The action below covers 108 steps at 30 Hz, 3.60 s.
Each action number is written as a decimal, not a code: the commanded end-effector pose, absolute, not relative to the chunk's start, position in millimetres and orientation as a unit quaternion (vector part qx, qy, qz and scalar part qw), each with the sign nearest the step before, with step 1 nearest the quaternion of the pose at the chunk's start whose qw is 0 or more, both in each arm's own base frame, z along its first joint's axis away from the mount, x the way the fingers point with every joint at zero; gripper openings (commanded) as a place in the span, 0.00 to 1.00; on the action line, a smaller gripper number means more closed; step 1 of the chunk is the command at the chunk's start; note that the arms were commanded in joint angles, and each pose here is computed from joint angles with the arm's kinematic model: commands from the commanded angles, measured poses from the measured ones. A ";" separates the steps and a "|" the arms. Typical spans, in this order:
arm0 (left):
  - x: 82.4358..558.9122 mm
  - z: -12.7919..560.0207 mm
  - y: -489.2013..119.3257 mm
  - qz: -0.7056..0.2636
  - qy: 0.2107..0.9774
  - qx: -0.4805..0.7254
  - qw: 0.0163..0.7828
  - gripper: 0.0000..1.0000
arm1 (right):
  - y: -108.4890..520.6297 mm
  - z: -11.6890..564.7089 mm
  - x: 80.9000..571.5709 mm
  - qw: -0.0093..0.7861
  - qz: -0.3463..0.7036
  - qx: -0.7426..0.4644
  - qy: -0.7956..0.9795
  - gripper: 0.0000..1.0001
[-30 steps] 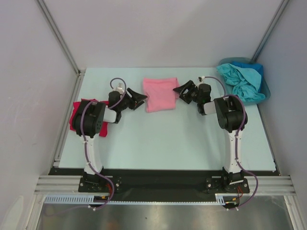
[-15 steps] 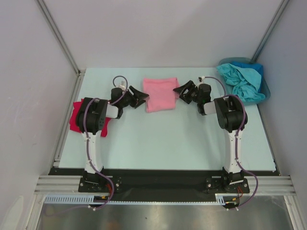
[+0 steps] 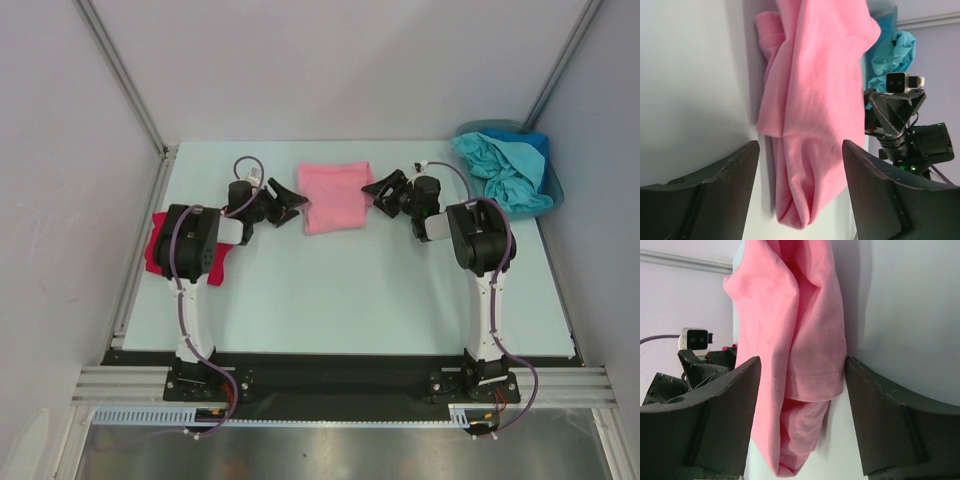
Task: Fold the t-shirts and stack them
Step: Fold the tshirt, then neatly place the folded tshirt to the corner
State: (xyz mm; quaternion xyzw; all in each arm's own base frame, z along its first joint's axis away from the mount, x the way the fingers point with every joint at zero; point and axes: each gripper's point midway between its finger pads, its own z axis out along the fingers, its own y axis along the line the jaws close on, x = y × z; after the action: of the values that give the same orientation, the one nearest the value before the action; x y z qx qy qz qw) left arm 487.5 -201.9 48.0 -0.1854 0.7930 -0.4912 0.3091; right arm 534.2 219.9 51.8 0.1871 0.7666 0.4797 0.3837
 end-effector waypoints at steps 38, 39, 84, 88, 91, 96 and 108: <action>509.2 51.2 -246.9 -0.464 0.822 -0.109 0.311 0.00 | 256.1 35.6 510.8 0.340 0.481 0.175 0.789 0.28; 506.9 49.5 -244.0 -0.453 0.830 -0.110 0.307 0.00 | 252.5 35.7 510.6 0.341 0.479 0.177 0.789 0.09; 397.7 235.3 15.7 -0.063 0.875 -0.186 0.442 0.00 | 463.7 244.4 387.8 0.341 0.590 -0.023 0.732 0.00; 388.1 248.8 37.1 -0.019 0.866 -0.222 0.447 0.00 | 482.0 244.2 374.9 0.329 0.601 -0.031 0.728 0.00; 386.2 257.3 50.8 0.018 0.863 -0.235 0.447 0.00 | 492.6 243.8 368.7 0.323 0.611 -0.035 0.722 0.00; 383.2 254.2 81.7 0.099 0.859 -0.275 0.421 0.00 | 509.9 230.6 357.8 0.308 0.628 -0.037 0.714 0.00; 366.7 230.7 150.8 0.183 0.824 -0.375 0.384 0.00 | 571.7 203.6 339.8 0.270 0.655 -0.070 0.702 0.00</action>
State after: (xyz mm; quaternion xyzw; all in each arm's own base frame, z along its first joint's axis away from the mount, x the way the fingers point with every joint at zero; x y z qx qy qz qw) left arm 365.8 77.8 199.3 -0.3003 0.8953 0.0707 0.3213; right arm 351.0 558.5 187.8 -0.0419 0.7247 0.6276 0.2816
